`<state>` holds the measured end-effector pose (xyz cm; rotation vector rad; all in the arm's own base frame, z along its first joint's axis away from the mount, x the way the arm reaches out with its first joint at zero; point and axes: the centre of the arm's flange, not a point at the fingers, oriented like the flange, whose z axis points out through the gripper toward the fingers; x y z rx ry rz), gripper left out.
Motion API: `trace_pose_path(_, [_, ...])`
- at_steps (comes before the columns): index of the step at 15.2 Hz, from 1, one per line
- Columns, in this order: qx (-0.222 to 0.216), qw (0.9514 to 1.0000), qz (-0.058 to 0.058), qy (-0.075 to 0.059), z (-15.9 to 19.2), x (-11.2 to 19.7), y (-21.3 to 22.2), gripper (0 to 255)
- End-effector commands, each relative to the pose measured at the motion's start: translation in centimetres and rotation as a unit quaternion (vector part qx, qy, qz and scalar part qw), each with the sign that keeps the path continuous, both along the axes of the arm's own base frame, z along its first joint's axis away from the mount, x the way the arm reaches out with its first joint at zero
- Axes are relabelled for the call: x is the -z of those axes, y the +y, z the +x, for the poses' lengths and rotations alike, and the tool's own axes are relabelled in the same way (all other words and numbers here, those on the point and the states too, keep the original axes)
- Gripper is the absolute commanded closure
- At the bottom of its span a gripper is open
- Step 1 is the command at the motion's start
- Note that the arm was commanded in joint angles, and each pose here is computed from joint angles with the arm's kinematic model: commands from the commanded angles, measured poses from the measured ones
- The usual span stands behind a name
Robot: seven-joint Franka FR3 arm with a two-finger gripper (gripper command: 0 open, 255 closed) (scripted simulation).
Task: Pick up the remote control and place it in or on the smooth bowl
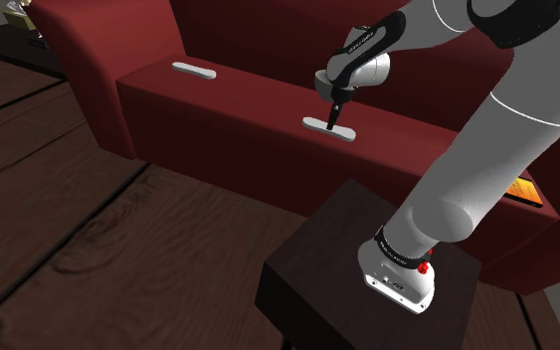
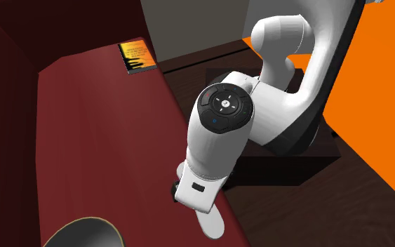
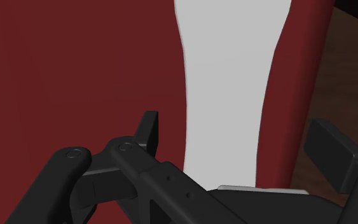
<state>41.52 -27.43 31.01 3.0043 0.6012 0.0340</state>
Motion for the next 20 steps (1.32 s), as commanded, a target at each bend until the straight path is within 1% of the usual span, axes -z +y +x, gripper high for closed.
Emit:
trace_pose_path(1, [0.0,1.0,0.0,0.0,0.1,1.1,-0.1,0])
trace_pose_path(4, [0.0,1.0,0.0,0.0,0.1,3.0,-0.3,0])
trace_pose_path(12, [0.0,1.0,0.0,0.0,0.1,3.0,-0.3,0])
trace_pose_path(13, [0.0,1.0,0.0,0.0,0.1,3.0,-0.3,255])
trace_pose_path(20, [0.0,1.0,0.0,0.0,0.1,3.0,-0.3,255])
